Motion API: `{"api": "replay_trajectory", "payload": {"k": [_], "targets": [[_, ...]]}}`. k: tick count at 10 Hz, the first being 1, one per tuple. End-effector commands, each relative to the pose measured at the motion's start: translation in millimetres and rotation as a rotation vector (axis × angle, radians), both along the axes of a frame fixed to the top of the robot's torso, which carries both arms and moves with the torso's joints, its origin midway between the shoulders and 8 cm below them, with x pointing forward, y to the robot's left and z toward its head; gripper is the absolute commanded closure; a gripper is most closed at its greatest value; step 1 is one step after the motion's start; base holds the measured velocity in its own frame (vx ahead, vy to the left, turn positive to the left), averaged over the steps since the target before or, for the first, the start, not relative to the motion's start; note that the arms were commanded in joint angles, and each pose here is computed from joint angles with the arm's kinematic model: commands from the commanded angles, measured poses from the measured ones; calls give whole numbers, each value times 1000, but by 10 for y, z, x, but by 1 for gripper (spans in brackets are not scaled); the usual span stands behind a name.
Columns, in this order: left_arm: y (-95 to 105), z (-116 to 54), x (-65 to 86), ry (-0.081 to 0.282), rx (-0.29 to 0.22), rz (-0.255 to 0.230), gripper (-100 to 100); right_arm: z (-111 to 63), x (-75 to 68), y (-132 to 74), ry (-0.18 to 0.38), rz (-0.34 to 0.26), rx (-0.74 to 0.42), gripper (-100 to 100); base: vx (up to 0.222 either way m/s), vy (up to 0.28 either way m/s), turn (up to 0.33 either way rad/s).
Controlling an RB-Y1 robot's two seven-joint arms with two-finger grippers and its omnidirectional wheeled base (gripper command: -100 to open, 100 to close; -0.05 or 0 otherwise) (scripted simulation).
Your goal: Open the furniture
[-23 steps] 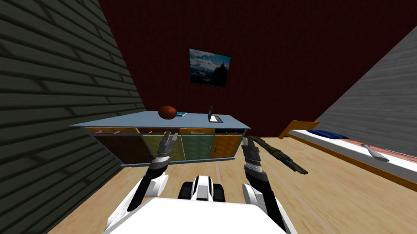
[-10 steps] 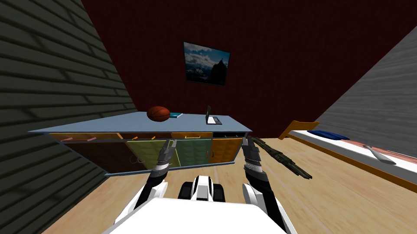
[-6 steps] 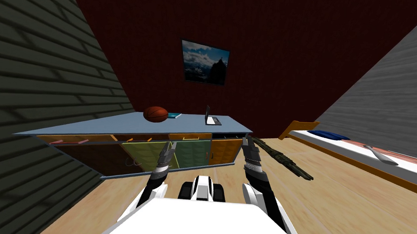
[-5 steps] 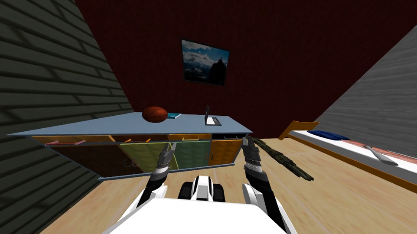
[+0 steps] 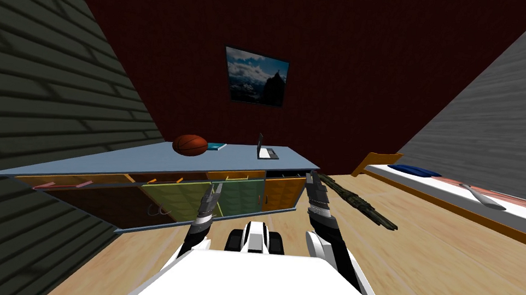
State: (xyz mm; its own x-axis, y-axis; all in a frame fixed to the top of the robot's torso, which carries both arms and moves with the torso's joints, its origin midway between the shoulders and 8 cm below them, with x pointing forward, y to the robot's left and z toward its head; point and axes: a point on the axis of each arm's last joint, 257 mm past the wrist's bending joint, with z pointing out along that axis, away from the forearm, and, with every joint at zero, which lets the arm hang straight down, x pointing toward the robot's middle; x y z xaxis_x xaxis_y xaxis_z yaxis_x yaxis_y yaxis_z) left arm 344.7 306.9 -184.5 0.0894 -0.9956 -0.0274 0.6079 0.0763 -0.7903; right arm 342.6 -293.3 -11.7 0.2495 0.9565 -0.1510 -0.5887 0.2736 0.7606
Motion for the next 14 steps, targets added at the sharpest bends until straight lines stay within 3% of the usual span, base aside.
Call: {"api": "replay_trajectory", "payload": {"k": [1, 10, 11, 14], "targets": [[26, -192, -90, 14, -17, 7, -100, 0, 0, 0, 0, 0, 0, 0, 91, -37, -12], [-48, -631, -296, 46, -94, 36, -100, 0, 0, 0, 0, 0, 0, 0, 57, -24, -9], [-16, -596, -285, 47, -83, 33, -100, 0, 0, 0, 0, 0, 0, 0, 23, -11, 0], [24, -493, -67, 46, -84, 28, -100, 1, 0, 0, 0, 0, 0, 0, -19, -11, 16]]}}
